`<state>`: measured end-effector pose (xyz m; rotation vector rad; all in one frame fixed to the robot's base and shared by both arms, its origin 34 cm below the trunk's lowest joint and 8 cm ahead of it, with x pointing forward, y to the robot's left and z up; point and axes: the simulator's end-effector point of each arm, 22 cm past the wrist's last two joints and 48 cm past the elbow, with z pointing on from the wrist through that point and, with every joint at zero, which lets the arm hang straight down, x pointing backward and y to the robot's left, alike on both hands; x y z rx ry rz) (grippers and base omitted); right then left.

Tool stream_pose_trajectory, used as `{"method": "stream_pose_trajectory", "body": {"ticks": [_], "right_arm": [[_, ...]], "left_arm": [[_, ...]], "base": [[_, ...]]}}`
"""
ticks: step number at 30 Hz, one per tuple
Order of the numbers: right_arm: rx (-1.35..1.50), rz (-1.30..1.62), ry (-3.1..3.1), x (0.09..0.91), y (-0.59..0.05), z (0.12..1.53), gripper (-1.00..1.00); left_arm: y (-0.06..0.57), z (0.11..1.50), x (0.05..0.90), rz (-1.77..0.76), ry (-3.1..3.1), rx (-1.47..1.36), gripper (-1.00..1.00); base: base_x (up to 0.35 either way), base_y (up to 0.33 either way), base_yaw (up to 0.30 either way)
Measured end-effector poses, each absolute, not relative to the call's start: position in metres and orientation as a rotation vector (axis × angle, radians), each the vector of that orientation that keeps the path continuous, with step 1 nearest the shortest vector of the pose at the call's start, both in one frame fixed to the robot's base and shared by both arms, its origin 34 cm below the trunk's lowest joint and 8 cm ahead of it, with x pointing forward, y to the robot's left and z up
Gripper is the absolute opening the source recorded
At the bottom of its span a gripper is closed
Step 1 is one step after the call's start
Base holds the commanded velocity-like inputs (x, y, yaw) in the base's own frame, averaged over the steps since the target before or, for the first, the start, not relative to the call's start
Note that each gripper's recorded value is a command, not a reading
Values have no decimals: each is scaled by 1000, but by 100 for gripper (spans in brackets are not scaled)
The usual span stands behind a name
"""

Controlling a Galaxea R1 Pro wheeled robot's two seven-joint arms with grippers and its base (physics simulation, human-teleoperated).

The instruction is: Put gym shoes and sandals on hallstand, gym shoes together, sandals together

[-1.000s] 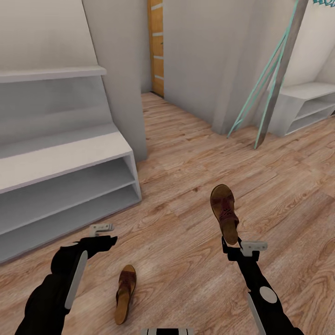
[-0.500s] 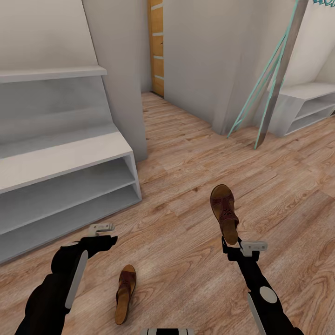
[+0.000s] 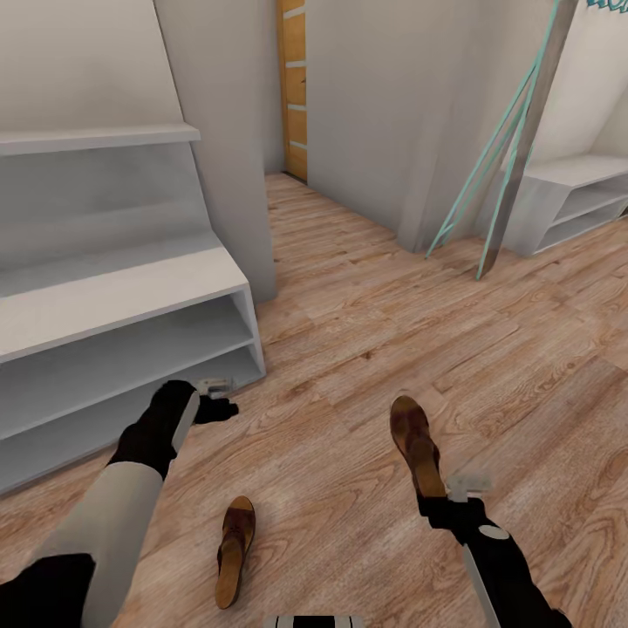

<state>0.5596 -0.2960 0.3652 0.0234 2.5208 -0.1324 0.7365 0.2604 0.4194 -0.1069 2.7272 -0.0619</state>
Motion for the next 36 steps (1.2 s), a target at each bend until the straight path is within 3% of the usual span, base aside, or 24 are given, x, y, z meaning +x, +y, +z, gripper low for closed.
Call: {"method": "stream_pose_trajectory", "body": {"ticks": [36], "right_arm": [[19,-130,2224,626,-295,461,-100]], "left_arm": [[266,349,692,-45,2597,-118,100]], "base": [[0,0,0]]}}
